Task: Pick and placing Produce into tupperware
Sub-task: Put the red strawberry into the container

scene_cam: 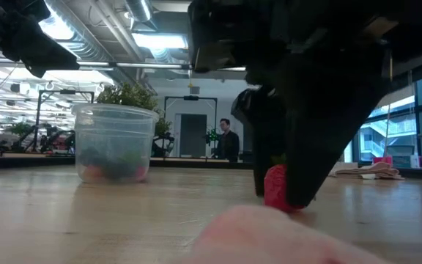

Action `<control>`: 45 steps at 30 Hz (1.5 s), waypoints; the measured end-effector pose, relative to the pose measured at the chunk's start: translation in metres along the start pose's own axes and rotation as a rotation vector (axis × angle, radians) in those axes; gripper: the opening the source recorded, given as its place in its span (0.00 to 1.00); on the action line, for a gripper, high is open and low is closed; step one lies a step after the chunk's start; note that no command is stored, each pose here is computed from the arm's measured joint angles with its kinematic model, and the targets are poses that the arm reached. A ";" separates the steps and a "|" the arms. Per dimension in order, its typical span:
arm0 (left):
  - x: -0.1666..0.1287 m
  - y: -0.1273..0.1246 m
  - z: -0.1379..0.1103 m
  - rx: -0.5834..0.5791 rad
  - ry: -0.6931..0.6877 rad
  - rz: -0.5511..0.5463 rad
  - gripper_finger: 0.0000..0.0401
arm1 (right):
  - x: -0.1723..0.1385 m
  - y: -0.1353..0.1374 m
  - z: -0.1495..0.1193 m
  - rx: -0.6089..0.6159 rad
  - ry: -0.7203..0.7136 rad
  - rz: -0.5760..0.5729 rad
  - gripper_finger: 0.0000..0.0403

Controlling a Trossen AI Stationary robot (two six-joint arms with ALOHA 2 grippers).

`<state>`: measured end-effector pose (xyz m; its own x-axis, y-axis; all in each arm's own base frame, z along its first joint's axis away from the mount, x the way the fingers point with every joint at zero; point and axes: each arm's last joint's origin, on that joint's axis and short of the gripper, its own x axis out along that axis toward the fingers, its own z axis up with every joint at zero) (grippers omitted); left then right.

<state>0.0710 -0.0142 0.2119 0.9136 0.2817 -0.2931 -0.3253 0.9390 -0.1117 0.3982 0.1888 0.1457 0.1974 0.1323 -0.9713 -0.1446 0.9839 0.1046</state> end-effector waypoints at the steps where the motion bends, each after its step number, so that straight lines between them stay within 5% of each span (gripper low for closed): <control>1: 0.000 0.000 0.000 0.000 0.000 0.000 0.29 | 0.002 0.000 0.000 0.001 0.000 -0.001 0.66; 9: 0.000 0.000 0.000 0.000 0.000 0.000 0.26 | 0.011 -0.001 0.000 0.037 0.013 -0.014 0.62; 18: 0.000 0.000 0.000 0.000 0.000 0.000 0.22 | 0.013 -0.002 -0.002 0.048 0.035 -0.024 0.35; 29: 0.000 0.000 0.000 0.000 0.000 0.000 0.17 | -0.009 -0.006 0.008 0.039 0.078 -0.046 0.35; 37: 0.000 0.000 0.000 0.000 0.001 -0.003 0.14 | -0.091 -0.045 0.059 0.070 -0.180 -0.032 0.35; 45: 0.000 0.000 0.000 0.000 0.001 -0.004 0.10 | -0.151 -0.089 0.108 0.054 -0.636 -0.029 0.35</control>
<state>0.0711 -0.0143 0.2119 0.9145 0.2780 -0.2938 -0.3221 0.9399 -0.1131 0.4854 0.0944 0.3064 0.7397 0.1347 -0.6593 -0.0847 0.9906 0.1073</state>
